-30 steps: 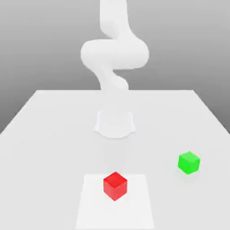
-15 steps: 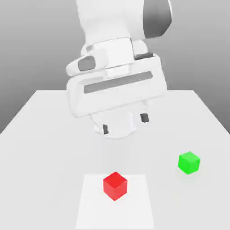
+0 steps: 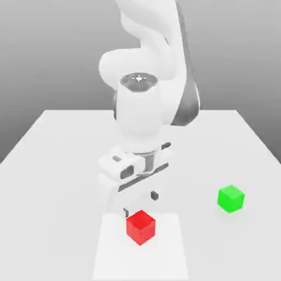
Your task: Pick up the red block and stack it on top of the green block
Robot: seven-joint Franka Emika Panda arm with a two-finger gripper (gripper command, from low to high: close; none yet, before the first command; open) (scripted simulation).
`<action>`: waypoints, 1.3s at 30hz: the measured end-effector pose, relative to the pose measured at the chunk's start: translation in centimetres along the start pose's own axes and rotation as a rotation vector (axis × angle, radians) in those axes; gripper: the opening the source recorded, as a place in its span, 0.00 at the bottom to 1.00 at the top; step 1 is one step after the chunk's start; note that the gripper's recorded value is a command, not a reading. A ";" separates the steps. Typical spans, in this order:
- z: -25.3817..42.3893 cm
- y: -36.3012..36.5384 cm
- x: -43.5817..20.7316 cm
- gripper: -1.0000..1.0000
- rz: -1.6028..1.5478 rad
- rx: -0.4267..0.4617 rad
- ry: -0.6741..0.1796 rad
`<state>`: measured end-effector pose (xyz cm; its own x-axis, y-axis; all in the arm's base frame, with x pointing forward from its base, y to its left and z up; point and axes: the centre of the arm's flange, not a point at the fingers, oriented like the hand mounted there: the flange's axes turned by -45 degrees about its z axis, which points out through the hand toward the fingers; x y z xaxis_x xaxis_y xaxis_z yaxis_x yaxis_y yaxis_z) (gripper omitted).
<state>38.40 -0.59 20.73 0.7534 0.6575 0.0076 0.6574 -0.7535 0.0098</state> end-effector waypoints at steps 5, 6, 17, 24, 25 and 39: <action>1.2 -0.1 0.7 0.50 -0.021 -0.009 0.004; 1.5 -0.1 0.7 0.50 -0.021 -0.010 0.004; 6.2 -0.8 0.1 0.00 -0.016 0.006 -0.006; 5.9 -0.7 0.1 0.00 -0.017 0.006 -0.006; 5.5 -0.6 0.3 0.00 -0.018 0.003 -0.005; 0.2 -0.4 0.4 0.00 -0.017 -0.001 -0.001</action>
<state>38.46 -0.03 20.53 0.7422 0.6702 0.0065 0.6701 -0.7422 0.0112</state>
